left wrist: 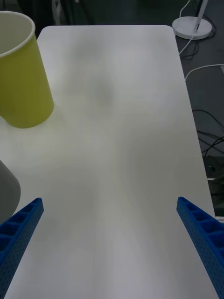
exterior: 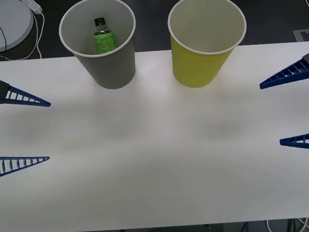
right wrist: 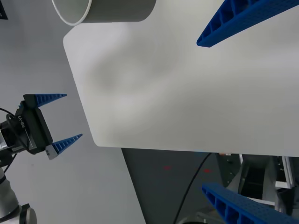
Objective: Put the can into the green bin and the plastic bottle into the gray bin
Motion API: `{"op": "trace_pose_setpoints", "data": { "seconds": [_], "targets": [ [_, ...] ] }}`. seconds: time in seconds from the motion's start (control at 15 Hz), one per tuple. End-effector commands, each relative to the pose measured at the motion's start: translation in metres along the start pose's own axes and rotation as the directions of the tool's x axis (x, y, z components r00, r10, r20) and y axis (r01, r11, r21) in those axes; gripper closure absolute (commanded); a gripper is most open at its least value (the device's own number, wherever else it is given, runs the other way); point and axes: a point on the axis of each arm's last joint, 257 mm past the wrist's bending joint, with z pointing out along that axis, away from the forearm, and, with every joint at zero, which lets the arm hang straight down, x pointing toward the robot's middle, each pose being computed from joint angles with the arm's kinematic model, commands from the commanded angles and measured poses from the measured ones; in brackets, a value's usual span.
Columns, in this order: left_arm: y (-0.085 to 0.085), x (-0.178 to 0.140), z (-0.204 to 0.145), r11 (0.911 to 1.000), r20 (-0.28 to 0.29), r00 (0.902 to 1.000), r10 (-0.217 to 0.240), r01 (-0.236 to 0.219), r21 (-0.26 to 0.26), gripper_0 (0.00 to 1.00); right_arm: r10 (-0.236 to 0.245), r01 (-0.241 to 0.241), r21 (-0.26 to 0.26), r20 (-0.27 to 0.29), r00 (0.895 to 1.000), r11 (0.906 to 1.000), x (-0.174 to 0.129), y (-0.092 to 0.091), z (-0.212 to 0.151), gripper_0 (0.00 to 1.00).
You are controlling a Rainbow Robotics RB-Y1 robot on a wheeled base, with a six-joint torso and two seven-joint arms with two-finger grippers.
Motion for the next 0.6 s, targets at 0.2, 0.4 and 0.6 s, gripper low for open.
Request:
{"op": "trace_pose_setpoints", "data": {
  "seconds": [0.2,0.4,0.6],
  "targets": [
    [0.000,0.000,0.000,1.0000,0.000,1.0000,0.000,0.000,0.000,0.00,-0.090,0.090,-0.013,-0.006,0.996,0.9959,0.011,0.013,-0.012,0.00],
    [0.000,0.000,0.000,1.0000,0.000,1.0000,0.000,0.000,0.000,0.00,-0.110,0.109,-0.034,0.000,0.994,0.9934,0.012,0.025,-0.023,0.00],
    [0.000,0.000,0.000,1.0000,0.000,1.0000,0.000,0.000,0.000,0.00,-0.109,0.110,-0.033,0.010,0.994,0.9934,0.012,0.031,-0.029,0.00]
  ]
}}
